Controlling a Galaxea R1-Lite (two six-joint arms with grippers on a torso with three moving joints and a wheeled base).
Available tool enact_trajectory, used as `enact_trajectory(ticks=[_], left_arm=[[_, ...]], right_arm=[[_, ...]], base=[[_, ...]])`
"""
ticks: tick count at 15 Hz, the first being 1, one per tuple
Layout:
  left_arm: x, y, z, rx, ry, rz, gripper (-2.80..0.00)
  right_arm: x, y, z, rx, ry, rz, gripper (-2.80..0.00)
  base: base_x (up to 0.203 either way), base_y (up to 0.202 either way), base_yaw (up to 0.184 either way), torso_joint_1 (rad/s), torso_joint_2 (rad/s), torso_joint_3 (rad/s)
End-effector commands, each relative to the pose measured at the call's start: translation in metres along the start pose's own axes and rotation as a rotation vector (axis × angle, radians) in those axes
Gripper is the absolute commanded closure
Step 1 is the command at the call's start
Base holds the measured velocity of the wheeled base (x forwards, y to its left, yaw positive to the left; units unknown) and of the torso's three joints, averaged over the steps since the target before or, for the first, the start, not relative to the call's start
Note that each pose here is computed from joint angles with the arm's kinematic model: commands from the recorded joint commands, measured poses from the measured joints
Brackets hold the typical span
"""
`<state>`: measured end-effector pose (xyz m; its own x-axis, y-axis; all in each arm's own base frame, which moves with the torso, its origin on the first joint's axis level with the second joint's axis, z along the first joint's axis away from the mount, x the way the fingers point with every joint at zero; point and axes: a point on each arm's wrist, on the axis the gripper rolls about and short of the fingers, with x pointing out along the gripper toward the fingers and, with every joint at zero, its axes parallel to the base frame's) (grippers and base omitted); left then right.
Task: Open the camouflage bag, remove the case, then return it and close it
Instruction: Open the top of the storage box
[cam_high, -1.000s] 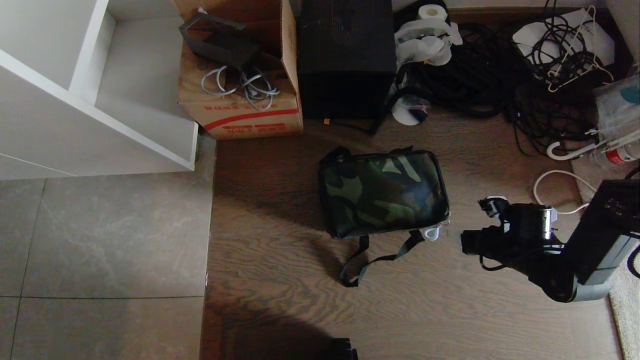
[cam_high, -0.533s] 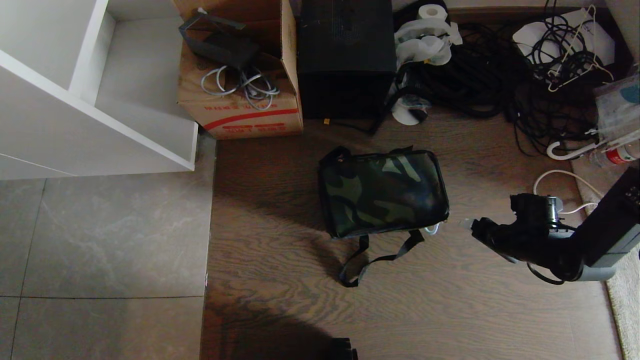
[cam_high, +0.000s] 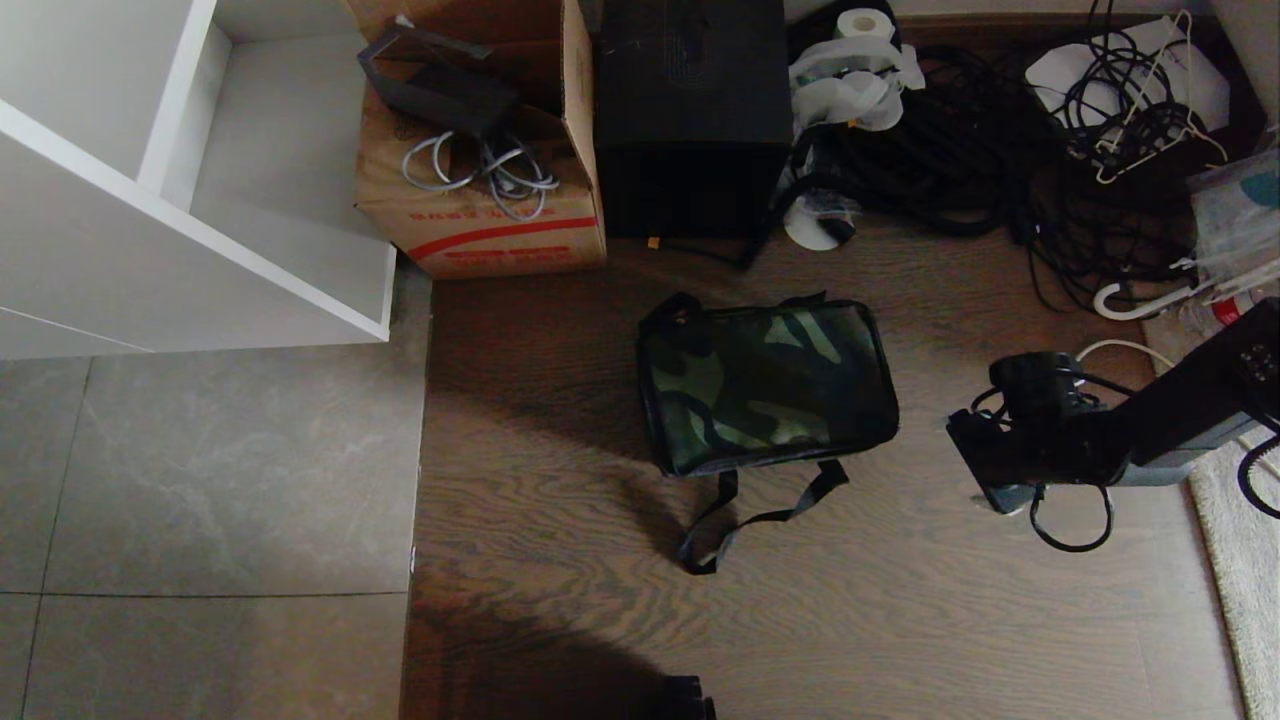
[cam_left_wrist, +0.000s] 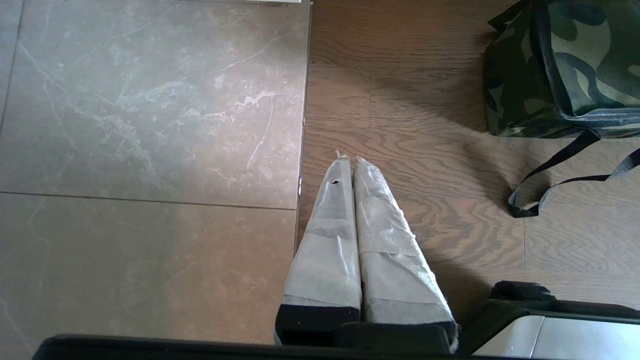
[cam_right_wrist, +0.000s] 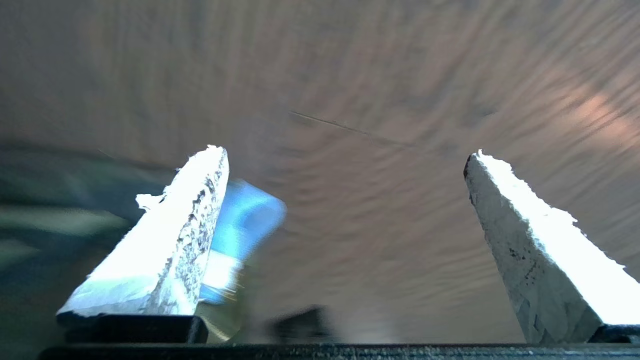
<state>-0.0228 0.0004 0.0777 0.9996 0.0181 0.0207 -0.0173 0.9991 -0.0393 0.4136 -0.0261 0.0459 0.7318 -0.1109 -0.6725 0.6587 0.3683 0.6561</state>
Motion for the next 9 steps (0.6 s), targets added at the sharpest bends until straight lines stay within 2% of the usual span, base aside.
enact_trajectory(ticks=[1,5,7,9], left_arm=[[0.001,0.0,-0.003,-0.001,0.007,0.001,0.0],[0.001,0.0,-0.002,-0.001,0.007,0.001,0.0],[0.001,0.0,-0.002,-0.001,0.007,0.001,0.0],[0.001,0.0,-0.003,-0.001,0.008,0.001,0.0]], right_arm=[[0.002,0.023,0.002,0.107,0.015,-0.001,-2.8],[0.0,0.056,-0.018,0.234,0.092,0.012,-2.8],[-0.002,0.065,-0.025,0.303,0.123,0.036,-2.8],[-0.002,0.068,-0.036,0.33,0.149,0.031,-2.8]], base=[[0.0,0.0,0.0,0.0,0.0,0.0],[0.0,0.0,0.0,0.0,0.0,0.0],[0.0,0.0,0.0,0.0,0.0,0.0],[0.0,0.0,0.0,0.0,0.0,0.0]])
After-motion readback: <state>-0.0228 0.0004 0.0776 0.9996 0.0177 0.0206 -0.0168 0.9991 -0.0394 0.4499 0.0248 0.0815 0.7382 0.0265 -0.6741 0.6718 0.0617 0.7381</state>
